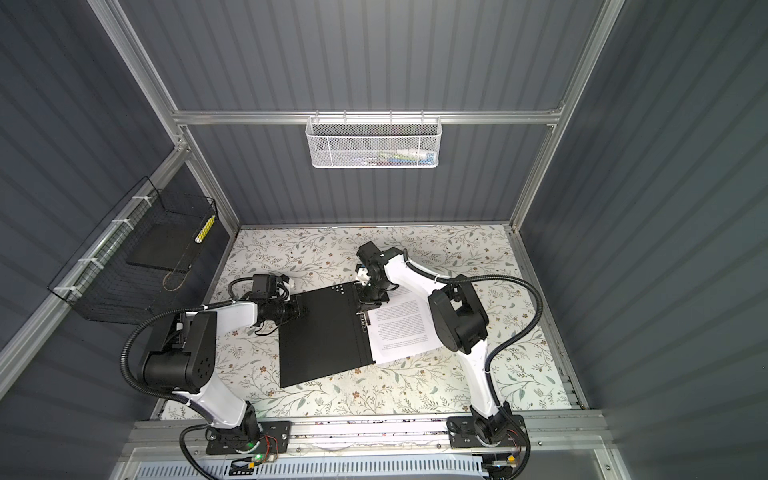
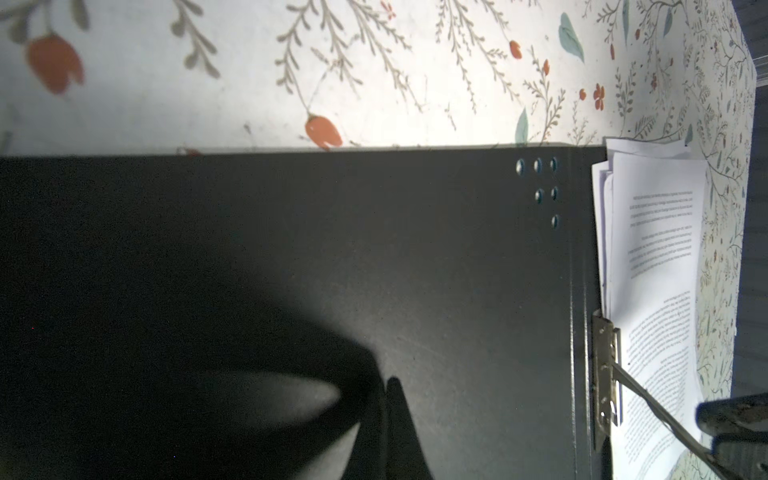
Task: Put the files into the folder
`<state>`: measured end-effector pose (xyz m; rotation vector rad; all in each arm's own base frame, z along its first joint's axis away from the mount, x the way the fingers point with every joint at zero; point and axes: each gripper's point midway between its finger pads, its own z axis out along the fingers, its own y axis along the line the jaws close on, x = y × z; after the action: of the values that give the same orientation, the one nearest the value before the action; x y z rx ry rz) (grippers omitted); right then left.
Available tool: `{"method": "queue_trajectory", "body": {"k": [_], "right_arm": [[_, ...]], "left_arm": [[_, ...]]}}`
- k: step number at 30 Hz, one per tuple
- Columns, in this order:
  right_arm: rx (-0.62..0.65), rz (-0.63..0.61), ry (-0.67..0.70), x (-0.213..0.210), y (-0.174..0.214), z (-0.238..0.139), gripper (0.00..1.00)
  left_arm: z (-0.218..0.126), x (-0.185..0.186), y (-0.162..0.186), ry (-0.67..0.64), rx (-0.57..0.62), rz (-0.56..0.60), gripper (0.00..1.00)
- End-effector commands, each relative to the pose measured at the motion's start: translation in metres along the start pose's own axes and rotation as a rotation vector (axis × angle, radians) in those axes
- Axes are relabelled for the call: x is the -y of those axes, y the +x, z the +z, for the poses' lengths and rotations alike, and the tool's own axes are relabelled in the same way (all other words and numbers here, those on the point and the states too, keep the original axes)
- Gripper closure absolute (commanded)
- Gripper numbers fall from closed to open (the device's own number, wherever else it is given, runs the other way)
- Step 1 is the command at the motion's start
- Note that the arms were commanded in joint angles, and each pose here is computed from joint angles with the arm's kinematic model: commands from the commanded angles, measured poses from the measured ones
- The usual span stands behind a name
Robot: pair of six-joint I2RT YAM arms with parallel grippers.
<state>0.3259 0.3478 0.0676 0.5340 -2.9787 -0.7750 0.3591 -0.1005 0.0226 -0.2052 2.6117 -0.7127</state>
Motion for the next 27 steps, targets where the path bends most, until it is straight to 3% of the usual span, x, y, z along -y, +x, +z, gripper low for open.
{"method": "queue_trajectory", "body": {"k": [1, 11, 27], "right_arm": [[-0.022, -0.008, -0.002, -0.003, 0.003, 0.001, 0.79], [-0.023, -0.010, 0.010, -0.002, 0.007, 0.001, 0.90], [-0.099, -0.012, 0.100, 0.015, 0.041, 0.013, 0.97]], "left_arm": [[0.007, -0.039, 0.048, -0.150, -0.136, -0.060, 1.00], [0.007, -0.039, 0.047, -0.150, -0.133, -0.058, 1.00], [0.007, -0.039, 0.047, -0.150, -0.134, -0.058, 1.00]]}}
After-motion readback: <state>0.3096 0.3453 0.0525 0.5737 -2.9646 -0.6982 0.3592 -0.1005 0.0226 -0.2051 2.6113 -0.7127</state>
